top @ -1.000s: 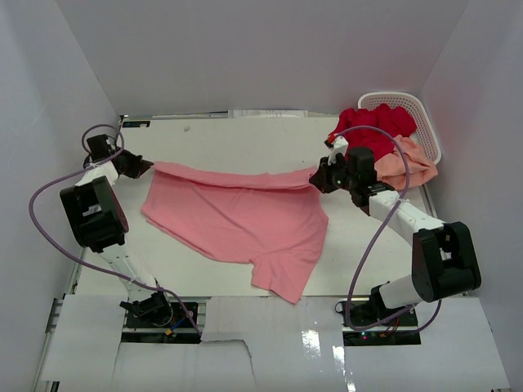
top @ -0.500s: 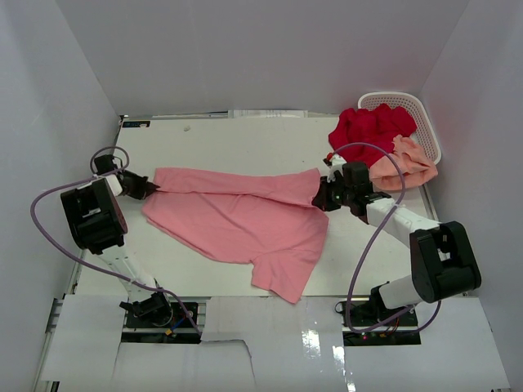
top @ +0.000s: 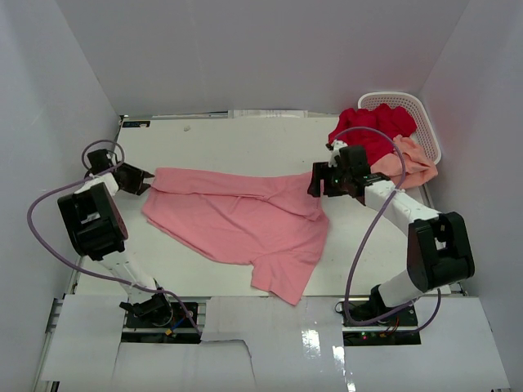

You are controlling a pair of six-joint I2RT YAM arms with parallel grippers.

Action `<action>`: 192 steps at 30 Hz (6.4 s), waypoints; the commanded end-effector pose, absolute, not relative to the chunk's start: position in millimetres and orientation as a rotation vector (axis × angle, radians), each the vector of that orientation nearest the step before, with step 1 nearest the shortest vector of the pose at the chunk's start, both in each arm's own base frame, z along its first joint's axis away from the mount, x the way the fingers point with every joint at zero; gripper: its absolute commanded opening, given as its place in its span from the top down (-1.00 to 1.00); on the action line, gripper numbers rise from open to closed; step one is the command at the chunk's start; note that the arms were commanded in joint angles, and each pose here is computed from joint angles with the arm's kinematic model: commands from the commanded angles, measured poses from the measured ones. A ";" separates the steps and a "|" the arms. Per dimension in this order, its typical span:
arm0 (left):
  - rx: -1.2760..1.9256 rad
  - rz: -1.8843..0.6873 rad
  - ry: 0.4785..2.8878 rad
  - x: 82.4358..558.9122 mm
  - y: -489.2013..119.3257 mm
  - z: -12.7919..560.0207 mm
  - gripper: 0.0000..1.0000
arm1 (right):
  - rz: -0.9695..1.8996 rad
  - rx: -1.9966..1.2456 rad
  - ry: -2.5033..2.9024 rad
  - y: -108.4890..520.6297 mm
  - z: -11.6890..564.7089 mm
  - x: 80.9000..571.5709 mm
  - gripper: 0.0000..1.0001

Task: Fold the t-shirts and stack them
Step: Fold the flattened tshirt in 1/3 of the way

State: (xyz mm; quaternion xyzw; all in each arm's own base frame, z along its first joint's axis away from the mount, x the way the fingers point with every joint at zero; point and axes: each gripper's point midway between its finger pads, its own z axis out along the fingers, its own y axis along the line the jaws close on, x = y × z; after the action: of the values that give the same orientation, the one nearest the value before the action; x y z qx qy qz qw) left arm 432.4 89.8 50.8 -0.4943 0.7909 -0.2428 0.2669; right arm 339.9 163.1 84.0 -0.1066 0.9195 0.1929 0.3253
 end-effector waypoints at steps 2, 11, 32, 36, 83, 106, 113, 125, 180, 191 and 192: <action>-1.147 -0.596 1.975 463.9 112.5 133.4 0.01 | 0.468 -0.237 2.325 166.5 112.8 384.4 -0.50; -0.949 -0.591 1.993 504.9 103.8 155.4 -0.12 | 0.442 -0.272 2.354 175.6 87.4 440.3 -0.32; -0.661 -0.537 2.261 557.9 20.2 104.8 -0.09 | 0.484 -0.238 2.401 170.6 51.4 474.0 -0.13; -0.700 -0.488 2.276 548.6 24.9 107.8 -0.10 | 0.493 -0.234 2.412 170.1 48.7 467.3 0.01; -1.068 -0.317 2.540 503.1 73.9 -11.2 0.21 | 0.580 -0.244 2.394 173.1 48.1 471.9 0.85; -0.936 0.029 2.820 483.6 101.0 -71.0 0.40 | 0.604 -0.299 2.338 177.9 67.7 471.6 0.85; -0.893 0.021 2.854 480.1 97.4 -73.9 1.00 | 0.620 -0.312 2.321 180.6 73.7 473.0 0.85; -0.890 0.138 2.826 480.8 109.8 -57.4 0.33 | 0.620 -0.312 2.320 181.8 77.1 478.2 0.84; -1.016 -0.278 2.620 542.4 65.2 -29.3 1.00 | 0.656 -0.236 2.283 180.1 60.2 567.4 0.85; -1.099 -0.479 2.492 582.3 50.4 -14.6 1.00 | 0.728 -0.178 2.213 158.4 67.6 611.4 0.85; -1.115 -0.499 2.490 581.3 47.7 -17.3 1.00 | 0.733 -0.179 2.206 157.8 68.3 614.4 0.85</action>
State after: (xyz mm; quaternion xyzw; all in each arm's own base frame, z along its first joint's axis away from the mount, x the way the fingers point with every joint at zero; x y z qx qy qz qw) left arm 595.2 63.3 27.8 -0.3705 0.8812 -0.1701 0.2396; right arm 597.7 156.8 43.7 -0.0634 0.8875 0.2722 0.3664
